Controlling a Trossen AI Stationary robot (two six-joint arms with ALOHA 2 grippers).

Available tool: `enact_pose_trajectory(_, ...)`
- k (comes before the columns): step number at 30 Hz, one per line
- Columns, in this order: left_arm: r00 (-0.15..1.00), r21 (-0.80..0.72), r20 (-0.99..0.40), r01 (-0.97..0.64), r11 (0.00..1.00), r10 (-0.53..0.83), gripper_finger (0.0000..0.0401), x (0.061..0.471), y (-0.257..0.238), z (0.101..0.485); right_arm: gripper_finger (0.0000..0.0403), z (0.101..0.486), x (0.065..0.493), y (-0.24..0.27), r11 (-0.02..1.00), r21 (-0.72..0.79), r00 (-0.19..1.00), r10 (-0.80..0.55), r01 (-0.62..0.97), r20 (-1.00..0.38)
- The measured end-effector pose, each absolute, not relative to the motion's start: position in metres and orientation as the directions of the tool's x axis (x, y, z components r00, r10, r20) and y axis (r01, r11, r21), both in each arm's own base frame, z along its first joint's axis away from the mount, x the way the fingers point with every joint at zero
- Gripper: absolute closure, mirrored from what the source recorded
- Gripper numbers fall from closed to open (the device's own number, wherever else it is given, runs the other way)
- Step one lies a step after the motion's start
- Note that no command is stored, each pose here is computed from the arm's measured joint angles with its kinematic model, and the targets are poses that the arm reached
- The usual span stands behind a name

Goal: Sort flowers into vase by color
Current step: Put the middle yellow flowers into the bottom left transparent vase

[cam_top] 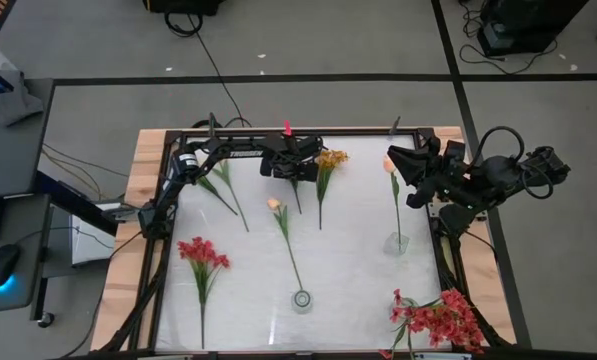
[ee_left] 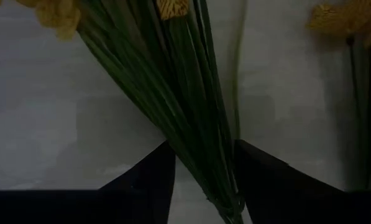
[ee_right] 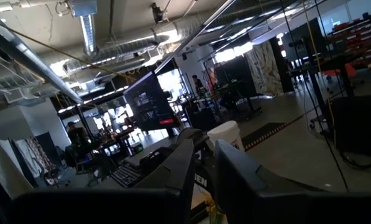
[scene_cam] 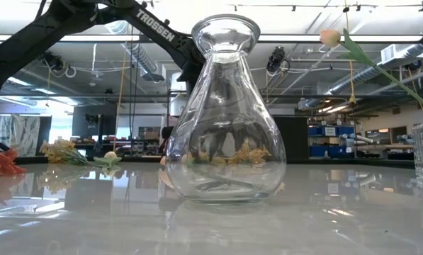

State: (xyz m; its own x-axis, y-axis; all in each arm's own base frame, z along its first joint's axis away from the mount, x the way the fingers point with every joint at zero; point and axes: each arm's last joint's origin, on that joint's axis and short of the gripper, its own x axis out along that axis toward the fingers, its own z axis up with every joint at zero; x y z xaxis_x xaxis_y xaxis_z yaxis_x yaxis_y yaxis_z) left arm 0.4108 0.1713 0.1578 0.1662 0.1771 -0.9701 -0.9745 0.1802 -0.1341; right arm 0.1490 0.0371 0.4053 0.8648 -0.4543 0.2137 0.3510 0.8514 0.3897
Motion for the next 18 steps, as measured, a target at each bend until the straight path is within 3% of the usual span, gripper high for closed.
enact_pose_trajectory(11,0.177,-0.145,-0.972,-0.971,0.192,0.156,0.0363,0.411,0.171,0.157,0.0328,0.405,0.149,0.037,0.854,0.380,0.867,-0.454,0.356,0.208)
enact_pose_trajectory(18,0.236,-0.193,-0.960,-0.948,0.252,0.154,0.0382,0.421,0.174,0.184,0.0328,0.403,0.150,0.037,0.856,0.367,0.870,-0.453,0.363,0.196)
